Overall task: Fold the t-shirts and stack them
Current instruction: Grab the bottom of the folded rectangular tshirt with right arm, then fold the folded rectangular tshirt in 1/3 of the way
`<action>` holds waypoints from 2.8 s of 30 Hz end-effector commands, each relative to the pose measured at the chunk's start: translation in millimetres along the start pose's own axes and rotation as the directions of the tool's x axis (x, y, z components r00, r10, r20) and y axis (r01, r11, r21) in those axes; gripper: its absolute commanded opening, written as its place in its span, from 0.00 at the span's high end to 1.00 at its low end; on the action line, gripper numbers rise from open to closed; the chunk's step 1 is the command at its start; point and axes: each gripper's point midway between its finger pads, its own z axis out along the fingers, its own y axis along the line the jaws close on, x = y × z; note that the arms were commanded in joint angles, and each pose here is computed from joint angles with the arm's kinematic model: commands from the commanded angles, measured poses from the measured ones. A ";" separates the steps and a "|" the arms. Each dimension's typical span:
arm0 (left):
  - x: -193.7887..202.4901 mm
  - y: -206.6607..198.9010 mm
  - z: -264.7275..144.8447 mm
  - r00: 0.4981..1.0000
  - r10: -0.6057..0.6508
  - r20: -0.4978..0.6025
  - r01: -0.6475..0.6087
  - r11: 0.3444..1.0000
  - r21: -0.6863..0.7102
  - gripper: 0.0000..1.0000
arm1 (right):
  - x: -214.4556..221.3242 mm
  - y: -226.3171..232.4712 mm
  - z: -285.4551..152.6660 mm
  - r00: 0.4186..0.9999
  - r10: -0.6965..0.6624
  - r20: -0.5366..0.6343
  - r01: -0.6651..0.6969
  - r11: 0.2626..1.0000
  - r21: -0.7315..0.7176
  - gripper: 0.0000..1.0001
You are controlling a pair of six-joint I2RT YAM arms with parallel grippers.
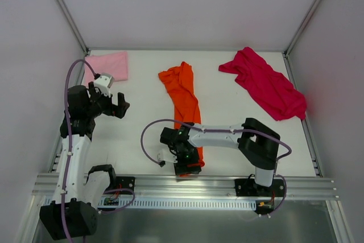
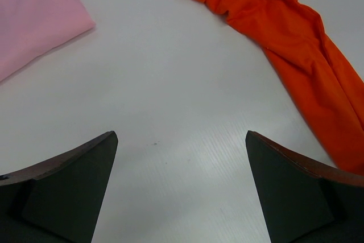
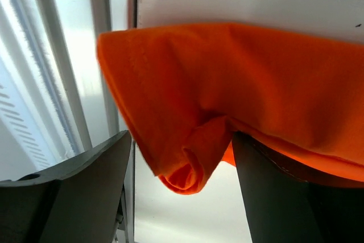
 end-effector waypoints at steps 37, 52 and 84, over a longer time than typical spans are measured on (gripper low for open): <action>-10.8 1.5 -8.3 0.998 0.017 0.063 -0.019 0.999 0.036 0.01 | 10.0 -140.4 -124.7 0.985 0.087 0.152 -0.161 0.786 0.597 0.99; -4.1 0.4 -9.6 0.998 0.019 0.056 -0.021 0.999 0.038 0.01 | 23.7 -235.4 -131.6 0.962 0.218 0.162 -0.271 0.731 0.626 0.99; 0.4 1.1 -8.8 0.999 0.016 0.049 -0.019 0.999 0.047 0.01 | 70.5 -289.9 -255.5 0.908 0.181 0.379 -0.405 0.141 0.903 0.00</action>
